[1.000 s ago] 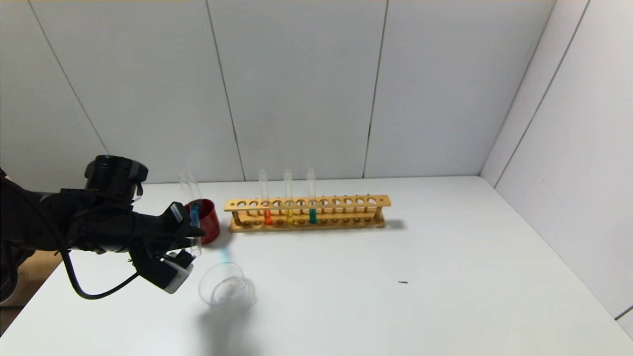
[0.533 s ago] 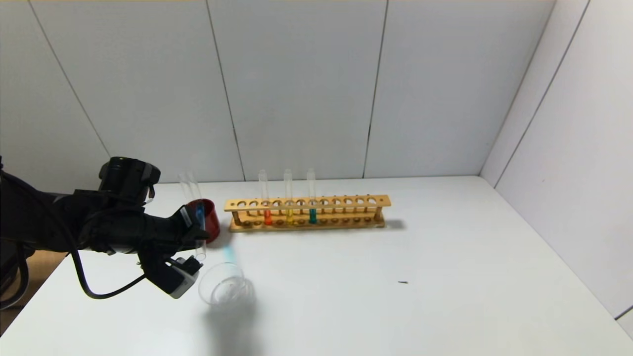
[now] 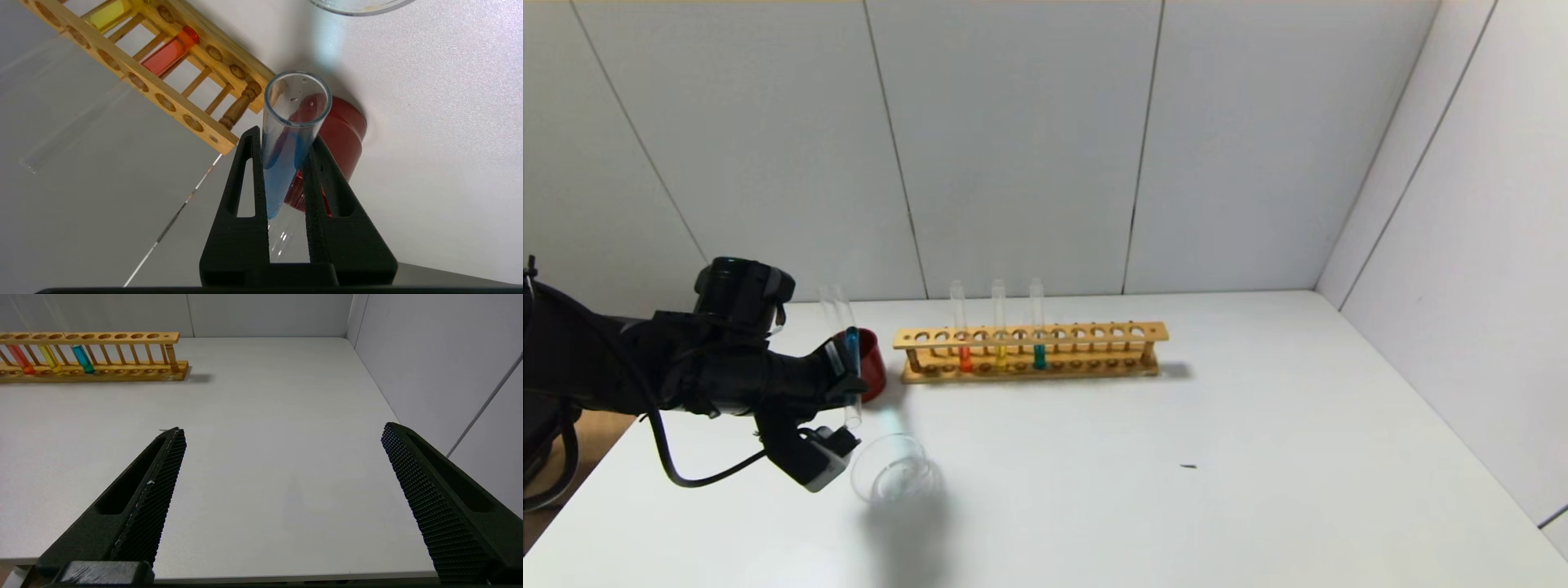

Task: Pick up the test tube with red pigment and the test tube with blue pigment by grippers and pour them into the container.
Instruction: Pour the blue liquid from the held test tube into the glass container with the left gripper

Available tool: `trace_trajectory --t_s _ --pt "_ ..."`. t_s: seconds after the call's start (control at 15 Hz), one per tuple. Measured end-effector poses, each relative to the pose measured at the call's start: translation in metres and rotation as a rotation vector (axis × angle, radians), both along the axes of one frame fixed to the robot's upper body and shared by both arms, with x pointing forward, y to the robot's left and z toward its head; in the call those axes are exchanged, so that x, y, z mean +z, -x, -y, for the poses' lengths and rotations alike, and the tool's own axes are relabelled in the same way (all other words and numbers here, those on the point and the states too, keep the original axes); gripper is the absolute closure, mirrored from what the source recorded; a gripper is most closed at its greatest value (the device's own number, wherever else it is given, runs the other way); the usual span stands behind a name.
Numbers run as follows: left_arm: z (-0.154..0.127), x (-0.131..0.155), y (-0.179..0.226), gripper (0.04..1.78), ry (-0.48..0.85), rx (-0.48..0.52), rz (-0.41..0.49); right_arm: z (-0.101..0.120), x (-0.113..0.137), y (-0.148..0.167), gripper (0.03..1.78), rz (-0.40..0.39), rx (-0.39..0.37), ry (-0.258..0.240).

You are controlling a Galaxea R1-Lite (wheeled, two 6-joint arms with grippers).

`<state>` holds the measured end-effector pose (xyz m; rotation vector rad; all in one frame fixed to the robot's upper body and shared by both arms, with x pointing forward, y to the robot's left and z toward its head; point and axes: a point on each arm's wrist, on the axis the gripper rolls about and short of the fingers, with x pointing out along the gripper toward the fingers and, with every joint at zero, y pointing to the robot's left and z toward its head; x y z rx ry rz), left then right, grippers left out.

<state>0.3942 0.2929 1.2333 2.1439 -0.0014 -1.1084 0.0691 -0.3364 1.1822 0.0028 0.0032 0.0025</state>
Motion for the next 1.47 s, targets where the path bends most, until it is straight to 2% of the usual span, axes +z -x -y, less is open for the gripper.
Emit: trace_trajectory --t_s 0.33,0.67,0.93,1.47 --pt "0.006 0.0 0.001 1.52 -0.052 0.015 0.01 0.0 0.0 0.0 0.06 0.0 0.0 0.0" --pt "0.009 0.0 0.002 1.52 -0.12 -0.021 0.036 0.0 0.0 0.0 0.06 0.0 0.0 0.0" --pt "0.014 0.004 0.0 1.52 -0.145 -0.031 0.095 0.0 0.0 0.0 0.06 0.0 0.0 0.0" --pt "0.025 0.003 0.003 1.52 -0.184 -0.044 0.103 0.0 0.0 0.0 0.06 0.0 0.0 0.0"
